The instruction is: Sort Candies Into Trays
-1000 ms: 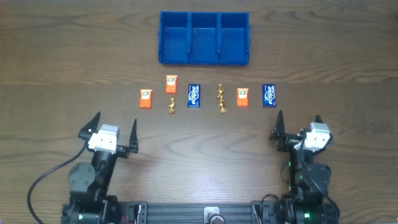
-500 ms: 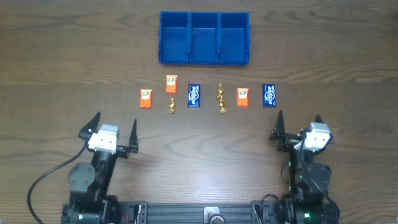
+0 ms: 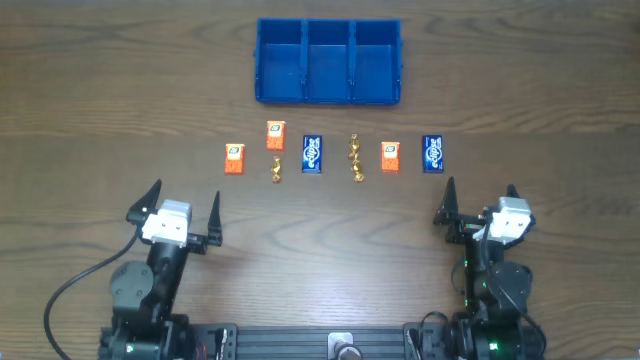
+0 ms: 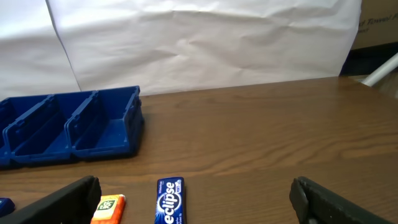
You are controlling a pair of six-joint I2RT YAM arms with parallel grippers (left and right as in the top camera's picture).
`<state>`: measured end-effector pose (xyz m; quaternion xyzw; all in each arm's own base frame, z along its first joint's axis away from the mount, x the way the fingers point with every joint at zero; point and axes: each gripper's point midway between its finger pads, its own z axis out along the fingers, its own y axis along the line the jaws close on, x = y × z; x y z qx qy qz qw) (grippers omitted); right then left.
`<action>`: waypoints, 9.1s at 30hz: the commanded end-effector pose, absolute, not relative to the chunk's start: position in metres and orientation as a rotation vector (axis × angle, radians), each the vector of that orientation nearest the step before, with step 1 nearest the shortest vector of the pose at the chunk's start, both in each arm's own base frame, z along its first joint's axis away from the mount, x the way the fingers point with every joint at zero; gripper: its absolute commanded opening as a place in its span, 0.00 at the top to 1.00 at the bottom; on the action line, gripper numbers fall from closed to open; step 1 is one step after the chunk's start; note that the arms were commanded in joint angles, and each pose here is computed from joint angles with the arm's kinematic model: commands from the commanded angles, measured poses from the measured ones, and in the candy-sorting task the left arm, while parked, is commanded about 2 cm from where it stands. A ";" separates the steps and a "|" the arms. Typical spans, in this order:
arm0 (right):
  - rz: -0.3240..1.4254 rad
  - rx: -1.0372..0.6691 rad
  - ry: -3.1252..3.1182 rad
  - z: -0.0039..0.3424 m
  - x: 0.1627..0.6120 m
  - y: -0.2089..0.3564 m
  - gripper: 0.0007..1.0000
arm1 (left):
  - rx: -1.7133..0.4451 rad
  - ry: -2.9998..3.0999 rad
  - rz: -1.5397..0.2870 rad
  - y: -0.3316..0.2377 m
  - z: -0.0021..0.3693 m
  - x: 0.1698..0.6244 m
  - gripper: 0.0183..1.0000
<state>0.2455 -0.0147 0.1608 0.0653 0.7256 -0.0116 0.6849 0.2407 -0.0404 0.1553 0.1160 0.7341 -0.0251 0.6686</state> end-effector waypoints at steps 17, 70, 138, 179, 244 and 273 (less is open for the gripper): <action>-0.050 0.150 1.623 0.161 0.245 -0.018 0.00 | 0.274 1.699 -0.056 -0.041 0.138 0.240 0.00; -0.050 0.150 1.623 0.161 0.245 -0.018 0.00 | -0.046 2.751 -0.175 -0.069 0.087 0.334 0.00; -0.050 0.150 1.623 0.161 0.245 -0.018 0.00 | 0.037 2.459 -0.077 -0.151 0.207 0.469 0.71; -0.050 0.150 1.623 0.161 0.245 -0.018 0.00 | 0.004 2.578 -0.056 -0.177 0.112 0.540 0.59; -0.050 0.150 1.623 0.161 0.245 -0.018 0.00 | -0.044 2.830 -0.007 -0.170 0.002 0.410 0.47; -0.050 0.150 1.623 0.161 0.245 -0.018 0.00 | -0.037 2.357 -0.091 -0.184 0.219 0.508 0.74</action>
